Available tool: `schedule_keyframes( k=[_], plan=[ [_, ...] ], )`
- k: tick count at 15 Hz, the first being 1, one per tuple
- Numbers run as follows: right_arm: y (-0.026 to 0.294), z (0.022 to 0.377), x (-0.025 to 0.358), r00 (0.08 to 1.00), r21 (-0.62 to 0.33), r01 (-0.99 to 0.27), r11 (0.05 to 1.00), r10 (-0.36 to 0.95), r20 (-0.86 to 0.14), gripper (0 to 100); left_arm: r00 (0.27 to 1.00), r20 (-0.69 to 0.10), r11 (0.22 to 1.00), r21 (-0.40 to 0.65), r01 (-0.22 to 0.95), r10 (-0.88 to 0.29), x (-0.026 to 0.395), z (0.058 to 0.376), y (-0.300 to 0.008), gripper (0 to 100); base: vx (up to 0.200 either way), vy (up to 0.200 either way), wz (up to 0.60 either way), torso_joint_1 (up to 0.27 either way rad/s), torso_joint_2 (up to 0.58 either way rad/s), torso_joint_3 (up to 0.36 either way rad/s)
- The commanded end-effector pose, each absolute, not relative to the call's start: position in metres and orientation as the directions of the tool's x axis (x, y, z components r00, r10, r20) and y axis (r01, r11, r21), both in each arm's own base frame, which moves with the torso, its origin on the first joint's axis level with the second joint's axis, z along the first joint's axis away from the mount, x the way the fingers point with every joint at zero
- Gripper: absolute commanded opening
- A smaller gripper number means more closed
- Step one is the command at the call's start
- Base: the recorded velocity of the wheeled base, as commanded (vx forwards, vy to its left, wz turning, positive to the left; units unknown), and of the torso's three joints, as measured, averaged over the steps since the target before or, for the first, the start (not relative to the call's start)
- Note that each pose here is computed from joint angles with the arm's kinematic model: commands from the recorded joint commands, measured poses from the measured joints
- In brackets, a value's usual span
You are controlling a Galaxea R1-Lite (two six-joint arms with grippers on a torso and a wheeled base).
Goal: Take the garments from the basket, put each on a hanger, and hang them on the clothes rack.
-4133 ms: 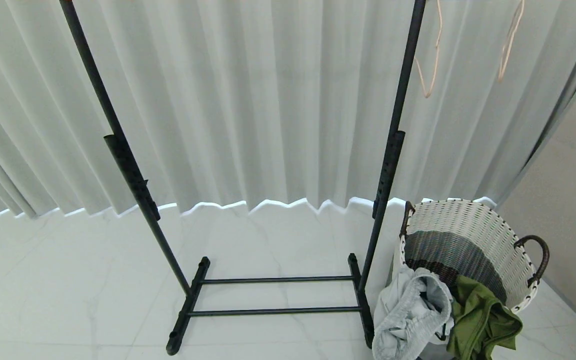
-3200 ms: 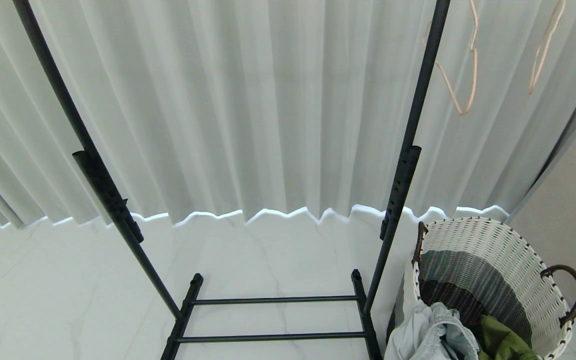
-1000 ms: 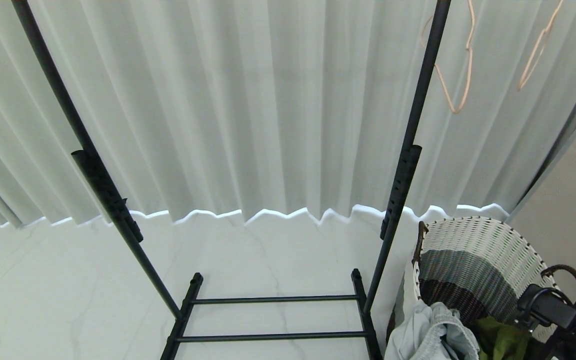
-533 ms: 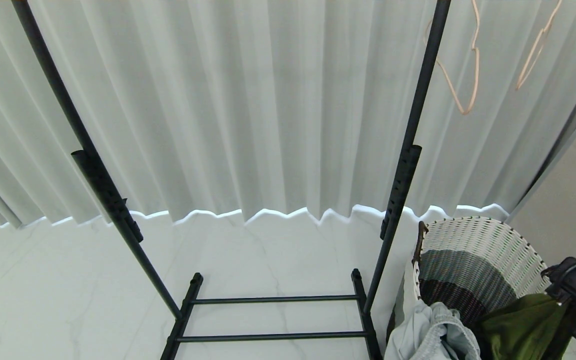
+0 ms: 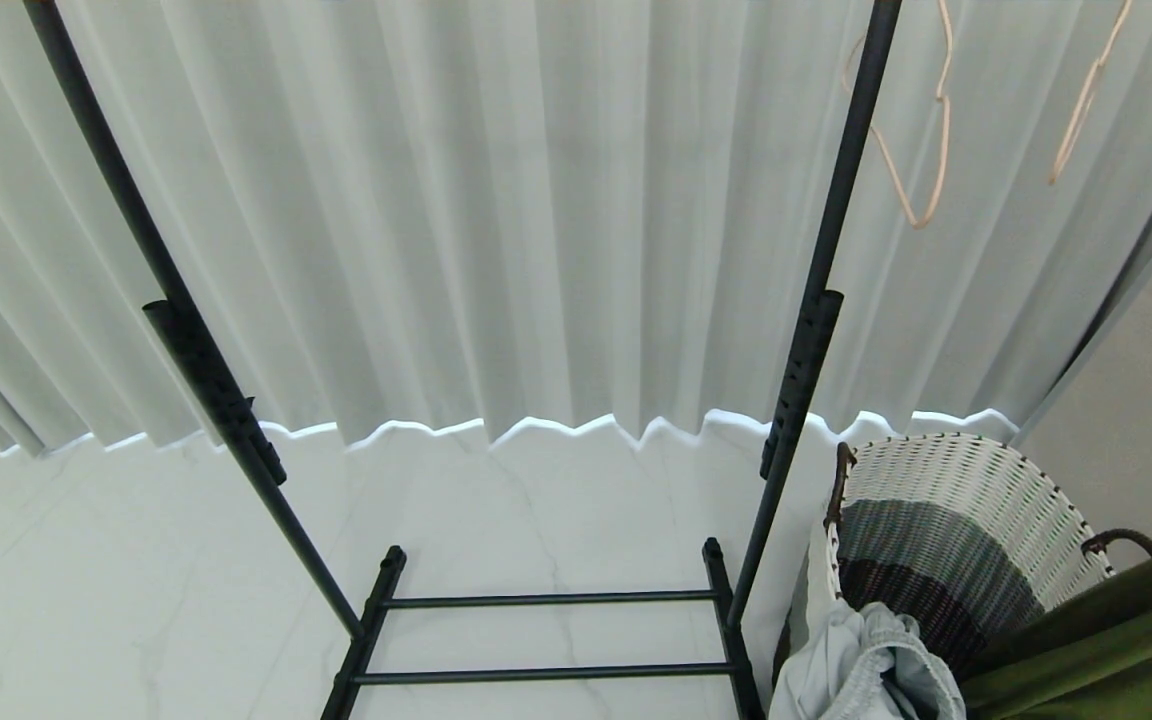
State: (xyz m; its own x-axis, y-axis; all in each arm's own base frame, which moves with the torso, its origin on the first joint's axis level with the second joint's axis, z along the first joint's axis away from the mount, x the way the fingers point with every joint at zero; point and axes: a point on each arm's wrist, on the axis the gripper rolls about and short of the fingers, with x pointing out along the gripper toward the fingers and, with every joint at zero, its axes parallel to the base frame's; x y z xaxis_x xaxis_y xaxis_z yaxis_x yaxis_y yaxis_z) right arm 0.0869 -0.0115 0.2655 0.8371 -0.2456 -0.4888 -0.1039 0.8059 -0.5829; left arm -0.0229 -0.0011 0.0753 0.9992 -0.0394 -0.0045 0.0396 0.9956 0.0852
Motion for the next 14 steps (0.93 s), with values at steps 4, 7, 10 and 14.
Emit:
schedule_keyframes(
  k=[4, 7, 10, 14],
  plan=[
    [-0.008, 0.291, 0.044, 0.914, -0.602, 0.012, 0.799, -0.253, -0.318, 0, 0.999, -0.005, 0.996, 0.086, 0.039, -0.038, -0.023, 0.075, -0.001, 100, -0.2, 0.0, 0.0, -0.004, 0.0, 0.004],
    [-0.007, 0.292, 0.039, 0.921, -0.602, 0.02, 0.798, -0.249, -0.301, 0, 0.999, -0.005, 0.996, 0.086, 0.039, -0.038, -0.023, 0.075, -0.001, 100, -0.2, 0.0, 0.0, 0.001, 0.0, 0.009],
    [-0.007, 0.293, 0.035, 0.925, -0.604, 0.023, 0.797, -0.245, -0.289, 0, 0.999, -0.005, 0.995, 0.089, 0.039, -0.038, -0.023, 0.075, -0.001, 100, -0.133, 0.0, 0.0, -0.002, 0.0, 0.003],
    [-0.006, 0.293, 0.03, 0.93, -0.604, 0.032, 0.796, -0.244, -0.273, 0, 0.999, -0.005, 0.995, 0.089, 0.039, -0.038, -0.023, 0.075, -0.001, 100, 0.0, 0.0, 0.0, 0.0, 0.0, 0.0]
  ],
)
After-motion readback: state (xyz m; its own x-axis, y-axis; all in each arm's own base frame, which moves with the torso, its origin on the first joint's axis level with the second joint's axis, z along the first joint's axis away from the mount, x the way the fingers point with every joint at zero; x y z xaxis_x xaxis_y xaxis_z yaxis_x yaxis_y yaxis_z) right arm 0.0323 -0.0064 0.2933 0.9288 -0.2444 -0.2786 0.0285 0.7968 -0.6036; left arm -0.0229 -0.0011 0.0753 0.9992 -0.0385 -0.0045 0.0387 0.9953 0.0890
